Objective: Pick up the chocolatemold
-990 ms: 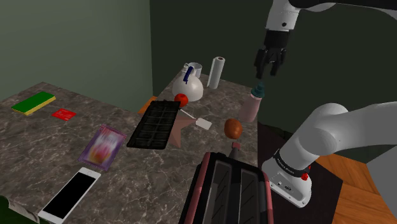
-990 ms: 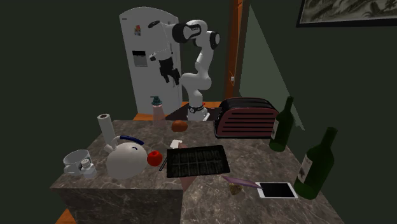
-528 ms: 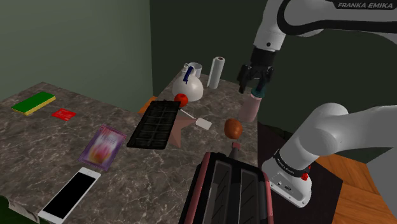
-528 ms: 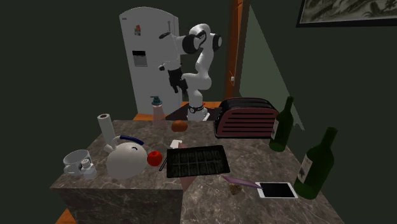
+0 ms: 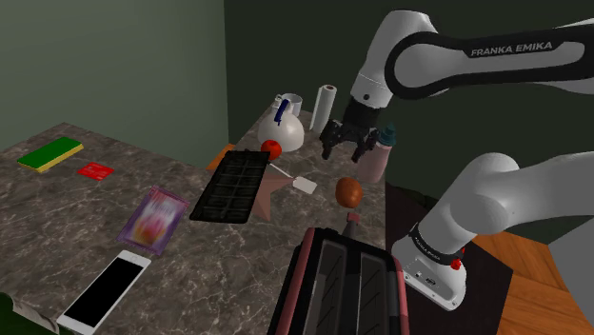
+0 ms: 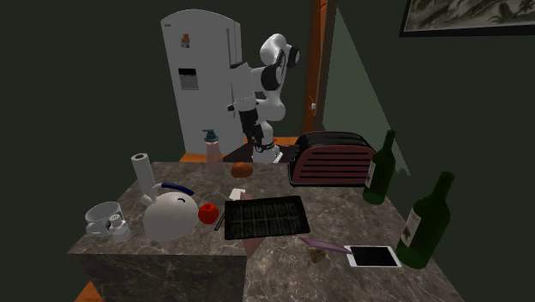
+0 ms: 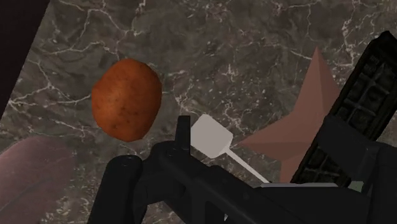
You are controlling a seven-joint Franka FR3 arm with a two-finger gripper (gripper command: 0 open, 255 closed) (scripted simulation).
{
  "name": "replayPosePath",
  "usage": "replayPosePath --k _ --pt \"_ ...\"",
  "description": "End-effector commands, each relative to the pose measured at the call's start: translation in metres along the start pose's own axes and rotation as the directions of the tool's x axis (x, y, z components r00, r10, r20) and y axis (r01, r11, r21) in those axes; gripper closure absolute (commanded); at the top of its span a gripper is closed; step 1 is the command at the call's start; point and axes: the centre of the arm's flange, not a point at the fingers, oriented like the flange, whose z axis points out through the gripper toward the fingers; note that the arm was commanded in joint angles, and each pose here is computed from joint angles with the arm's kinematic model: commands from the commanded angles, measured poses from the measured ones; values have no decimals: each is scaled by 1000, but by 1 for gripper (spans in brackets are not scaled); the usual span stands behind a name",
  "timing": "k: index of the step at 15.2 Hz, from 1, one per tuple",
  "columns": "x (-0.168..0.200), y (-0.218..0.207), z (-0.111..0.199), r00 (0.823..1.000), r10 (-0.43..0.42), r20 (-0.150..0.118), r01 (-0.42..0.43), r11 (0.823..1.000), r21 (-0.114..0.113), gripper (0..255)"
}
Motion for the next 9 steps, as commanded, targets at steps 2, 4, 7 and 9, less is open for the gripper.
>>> replayPosePath --k 2,4,7,9 --pt "-1 -23 26 997 65 -37 -63 997 43 0" --pt "-1 -39 43 993 106 -58 -102 992 71 0" --pt "1 -65 68 982 169 -88 -159 981 113 0" --pt "4 -82 84 972 211 -106 -195 970 142 0"
